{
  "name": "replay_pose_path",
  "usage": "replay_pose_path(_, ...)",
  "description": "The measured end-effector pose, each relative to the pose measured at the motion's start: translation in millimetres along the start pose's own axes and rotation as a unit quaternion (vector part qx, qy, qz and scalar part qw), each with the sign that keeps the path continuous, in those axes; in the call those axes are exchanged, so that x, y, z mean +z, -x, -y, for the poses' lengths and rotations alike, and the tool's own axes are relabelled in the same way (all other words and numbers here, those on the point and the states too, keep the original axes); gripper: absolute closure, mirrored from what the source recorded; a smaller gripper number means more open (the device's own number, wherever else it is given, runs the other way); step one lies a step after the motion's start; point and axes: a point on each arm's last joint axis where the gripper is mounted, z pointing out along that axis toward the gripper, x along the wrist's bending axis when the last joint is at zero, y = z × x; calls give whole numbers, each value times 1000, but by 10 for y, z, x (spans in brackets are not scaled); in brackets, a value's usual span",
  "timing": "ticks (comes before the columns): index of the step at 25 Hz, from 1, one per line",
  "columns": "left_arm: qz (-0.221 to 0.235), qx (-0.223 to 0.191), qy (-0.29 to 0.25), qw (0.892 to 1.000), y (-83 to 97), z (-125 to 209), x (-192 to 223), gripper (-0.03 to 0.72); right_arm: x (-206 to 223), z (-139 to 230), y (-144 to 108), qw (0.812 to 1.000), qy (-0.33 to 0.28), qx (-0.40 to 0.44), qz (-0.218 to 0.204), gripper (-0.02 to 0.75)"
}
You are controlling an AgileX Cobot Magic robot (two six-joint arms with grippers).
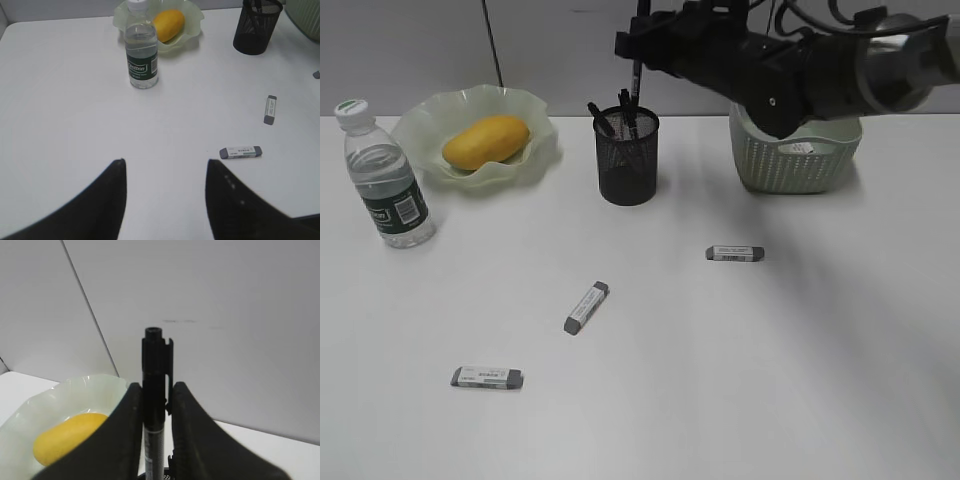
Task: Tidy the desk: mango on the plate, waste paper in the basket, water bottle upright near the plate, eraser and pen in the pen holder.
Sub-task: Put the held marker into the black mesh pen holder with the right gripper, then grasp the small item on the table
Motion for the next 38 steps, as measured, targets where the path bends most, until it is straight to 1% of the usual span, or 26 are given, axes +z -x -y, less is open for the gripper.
replay_pose_path(4, -5, 3, 0, 1000, -10, -1, 0, 297, 64, 162, 37, 1000, -17, -3, 2, 581)
replay_pose_path(6, 0, 0, 0, 1000, 0, 0, 0, 297, 77, 215, 49, 1000, -25, -4, 3, 547)
replay_pose_path(9, -5, 3, 0, 1000, -10, -1, 0, 297, 83, 250, 57, 999, -32, -5, 5, 414)
replay_pose_path(11, -5, 3, 0, 1000, -10, -1, 0, 297, 86, 260, 54, 999, -34, -11, 2, 337)
replay_pose_path(12, -5, 3, 0, 1000, -10, -1, 0, 297, 86, 261, 50, 999, -35, -15, -1, 310)
replay_pose_path(14, -5, 3, 0, 1000, -10, -1, 0, 297, 82, 269, 46, 999, -43, -22, -2, 286)
replay_pose_path(16, 0, 0, 1, 1000, 0, -1, 0, 297, 61, 253, 50, 998, -67, -21, 8, 277)
replay_pose_path(17, -5, 3, 1, 1000, -10, -2, 0, 297, 40, 209, 46, 997, -76, -19, 13, 276)
replay_pose_path(20, 0, 0, 1, 1000, 0, -1, 0, 297, -76, 56, 43, 990, -136, 0, 48, 272)
replay_pose_path(21, -5, 3, 1, 1000, -9, -3, 0, 297, -132, -21, 37, 986, -155, 3, 61, 271)
replay_pose_path(24, 0, 0, 2, 1000, 0, -3, 0, 297, -342, -187, 40, 966, -237, 3, 107, 269)
replay_pose_path(27, -5, 3, 3, 1000, -9, -6, 0, 297, -587, -278, 54, 932, -332, -29, 143, 269)
replay_pose_path(28, 0, 0, 3, 1000, 0, -6, 0, 297, -657, -306, 55, 921, -357, -40, 149, 269)
replay_pose_path(30, -5, 3, 4, 1000, -9, -7, 0, 297, -797, -320, 65, 894, -415, -64, 160, 269)
replay_pose_path(32, 0, 0, 3, 1000, 0, -6, 0, 297, -915, -329, 70, 868, -462, -84, 164, 269)
replay_pose_path(33, -5, 3, 4, 1000, -9, -7, 0, 297, -972, -329, 74, 853, -486, -94, 165, 269)
replay_pose_path(38, -5, 3, 4, 1000, -9, -8, 0, 297, -1209, -336, 78, 790, -577, -103, 178, 269)
